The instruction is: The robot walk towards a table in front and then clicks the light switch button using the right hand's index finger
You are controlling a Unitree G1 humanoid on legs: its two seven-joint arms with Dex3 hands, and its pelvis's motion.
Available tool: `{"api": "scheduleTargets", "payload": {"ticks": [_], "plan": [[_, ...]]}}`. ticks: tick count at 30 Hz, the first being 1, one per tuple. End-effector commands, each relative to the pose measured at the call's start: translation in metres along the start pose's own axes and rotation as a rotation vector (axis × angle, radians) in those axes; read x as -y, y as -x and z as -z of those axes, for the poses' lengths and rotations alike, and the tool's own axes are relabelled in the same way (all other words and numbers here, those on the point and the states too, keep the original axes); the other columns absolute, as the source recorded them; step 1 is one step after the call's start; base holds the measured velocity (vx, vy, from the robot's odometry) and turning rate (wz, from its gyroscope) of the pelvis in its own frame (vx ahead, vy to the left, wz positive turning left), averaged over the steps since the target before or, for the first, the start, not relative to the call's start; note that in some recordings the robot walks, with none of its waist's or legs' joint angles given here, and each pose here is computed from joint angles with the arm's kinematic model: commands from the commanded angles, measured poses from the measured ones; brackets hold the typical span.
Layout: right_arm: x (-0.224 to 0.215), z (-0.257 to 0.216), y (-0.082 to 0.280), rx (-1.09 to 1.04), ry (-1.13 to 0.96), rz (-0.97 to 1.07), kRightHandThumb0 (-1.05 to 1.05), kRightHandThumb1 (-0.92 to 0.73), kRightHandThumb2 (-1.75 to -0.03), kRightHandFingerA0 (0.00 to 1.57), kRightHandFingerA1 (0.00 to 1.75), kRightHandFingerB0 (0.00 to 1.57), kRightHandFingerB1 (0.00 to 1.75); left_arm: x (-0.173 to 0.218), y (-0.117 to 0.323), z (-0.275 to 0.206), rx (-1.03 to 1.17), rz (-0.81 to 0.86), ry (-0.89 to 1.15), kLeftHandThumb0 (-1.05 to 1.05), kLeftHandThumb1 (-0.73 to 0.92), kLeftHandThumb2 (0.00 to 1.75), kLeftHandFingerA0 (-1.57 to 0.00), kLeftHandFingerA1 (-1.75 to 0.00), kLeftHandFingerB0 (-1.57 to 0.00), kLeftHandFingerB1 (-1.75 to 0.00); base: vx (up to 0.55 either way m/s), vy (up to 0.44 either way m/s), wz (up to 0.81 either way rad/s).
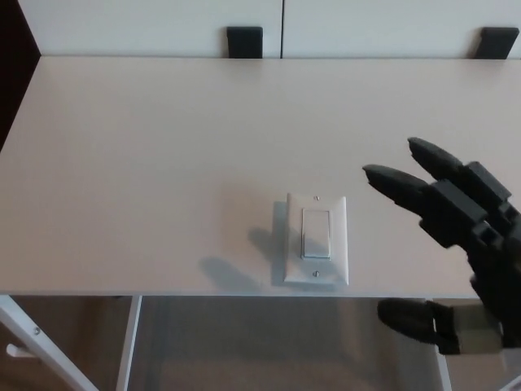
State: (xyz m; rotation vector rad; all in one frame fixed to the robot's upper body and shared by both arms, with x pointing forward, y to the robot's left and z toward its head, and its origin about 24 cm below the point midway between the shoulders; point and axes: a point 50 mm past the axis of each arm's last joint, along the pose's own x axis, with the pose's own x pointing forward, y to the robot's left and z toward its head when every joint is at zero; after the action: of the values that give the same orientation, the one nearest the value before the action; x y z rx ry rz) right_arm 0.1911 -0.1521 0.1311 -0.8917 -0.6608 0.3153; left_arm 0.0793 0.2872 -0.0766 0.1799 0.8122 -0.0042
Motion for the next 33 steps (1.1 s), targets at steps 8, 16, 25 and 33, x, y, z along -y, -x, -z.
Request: {"api": "scheduleTargets", "payload": {"ticks": [8,16,25,33], "plan": [[-0.055,0.055,-0.026,-0.187,0.71,-0.335,-0.81,-0.58,-0.97,0.0,0.16,0.06,0.35,-0.004,0.002,-0.012,-0.009,0.011,-0.049,-0.37,0.67,0.6,-0.39,-0.43,-0.34,-0.36,0.0,0.0,0.0],[-0.074,0.062,-0.024,-0.226,0.733,-0.41,-0.82,-0.76,-0.64,0.0,0.24,0.1,0.3,-0.004,0.002,-0.015,0.001,0.012,-0.061,-0.38,0.66,0.59,-0.41,-0.44,-0.35,-0.36,0.0,0.0,0.0],[-0.087,0.07,-0.018,-0.26,0.711,-0.467,-0.81,-0.58,-0.96,0.0,0.12,0.08,0.32,-0.004,-0.001,-0.017,0.015,0.015,-0.066,-0.39,0.67,0.59,-0.41,-0.45,-0.35,-0.37,0.0,0.0,0.0],[-0.095,0.068,-0.015,-0.267,0.739,-0.478,-0.83,-0.61,-0.76,0.0,0.12,0.12,0.33,-0.004,0.0,-0.02,0.007,0.018,-0.069,-0.4,0.68,0.59,-0.43,-0.43,-0.36,-0.37,0.0,0.0,0.0]]}}
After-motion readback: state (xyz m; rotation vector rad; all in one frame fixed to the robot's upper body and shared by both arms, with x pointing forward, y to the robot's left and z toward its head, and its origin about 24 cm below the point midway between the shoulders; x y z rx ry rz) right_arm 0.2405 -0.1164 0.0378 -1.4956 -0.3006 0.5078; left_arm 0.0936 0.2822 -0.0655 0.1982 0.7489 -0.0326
